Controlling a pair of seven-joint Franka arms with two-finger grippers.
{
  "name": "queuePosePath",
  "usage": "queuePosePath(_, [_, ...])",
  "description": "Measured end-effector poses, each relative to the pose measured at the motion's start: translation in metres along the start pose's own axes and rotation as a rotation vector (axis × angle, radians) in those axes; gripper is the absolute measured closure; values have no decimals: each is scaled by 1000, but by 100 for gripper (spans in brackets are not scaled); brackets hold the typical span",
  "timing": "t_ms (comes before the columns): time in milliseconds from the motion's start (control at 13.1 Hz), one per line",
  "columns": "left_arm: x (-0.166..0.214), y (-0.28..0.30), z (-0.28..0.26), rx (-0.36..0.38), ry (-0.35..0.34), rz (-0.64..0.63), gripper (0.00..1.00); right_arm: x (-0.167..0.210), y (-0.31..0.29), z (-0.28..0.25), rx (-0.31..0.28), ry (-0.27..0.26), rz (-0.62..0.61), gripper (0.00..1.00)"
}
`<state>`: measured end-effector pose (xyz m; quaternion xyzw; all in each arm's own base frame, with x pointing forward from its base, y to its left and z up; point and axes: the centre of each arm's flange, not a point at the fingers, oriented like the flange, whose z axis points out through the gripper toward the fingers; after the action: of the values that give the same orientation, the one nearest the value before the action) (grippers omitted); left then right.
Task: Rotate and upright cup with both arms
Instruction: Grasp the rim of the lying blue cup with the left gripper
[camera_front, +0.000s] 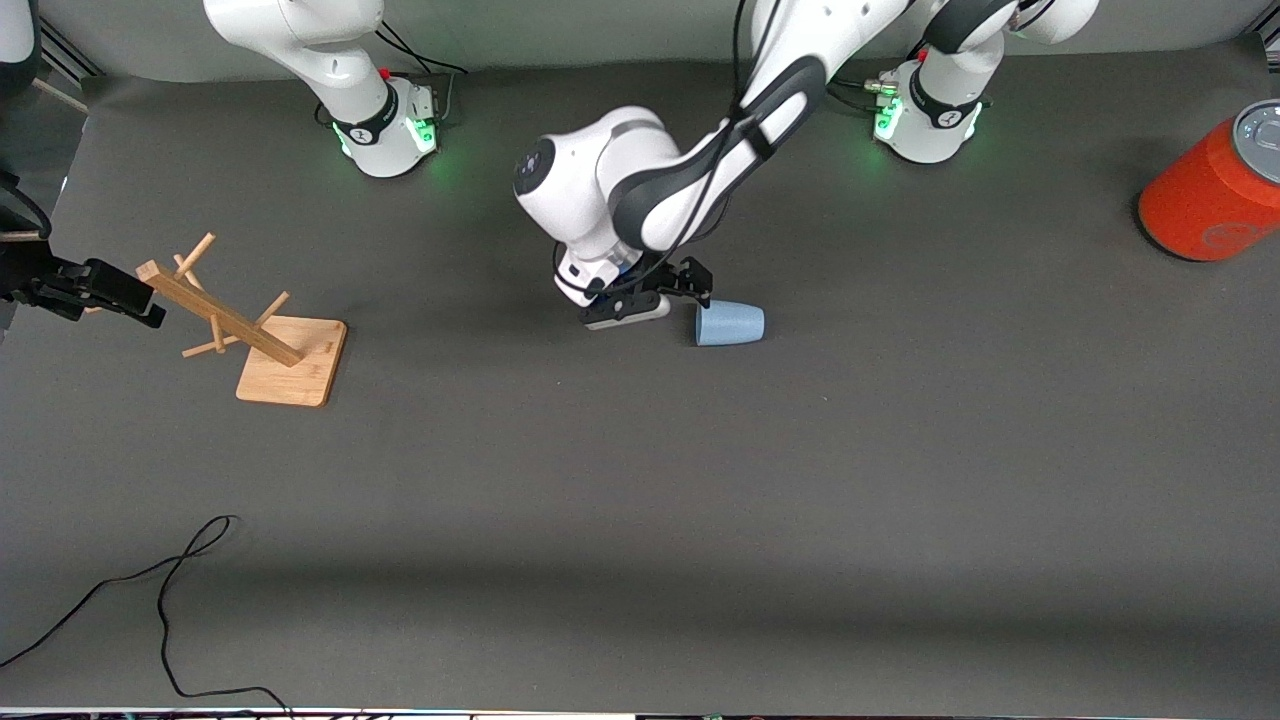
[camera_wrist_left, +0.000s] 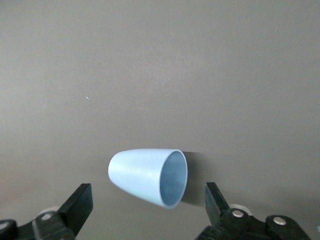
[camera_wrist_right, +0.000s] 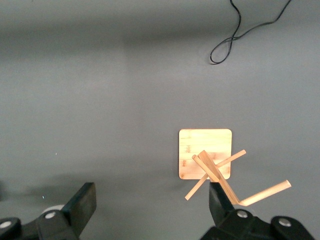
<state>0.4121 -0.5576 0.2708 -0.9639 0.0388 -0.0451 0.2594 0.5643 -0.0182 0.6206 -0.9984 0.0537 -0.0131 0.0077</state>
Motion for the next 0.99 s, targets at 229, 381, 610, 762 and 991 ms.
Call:
queuePosePath(229, [-27,40,50,103,30,155,2,0,-1,1,0,-1,-70,0])
queuePosePath(381, [-34,42,62,165,14,301,6,0,-1,1,0,-2,-79,0])
queuePosePath(610, [-24,28,61,246,3,461,10,0,-1,2,0,-3,-84,0])
queuePosePath(762, [-21,24,62,268,1,492,14,0,-1,2,-1,-4,-91,0])
queuePosePath(991, [-18,23,73,289,-9,502,17,0,-1,3,-3,-6,-94,0])
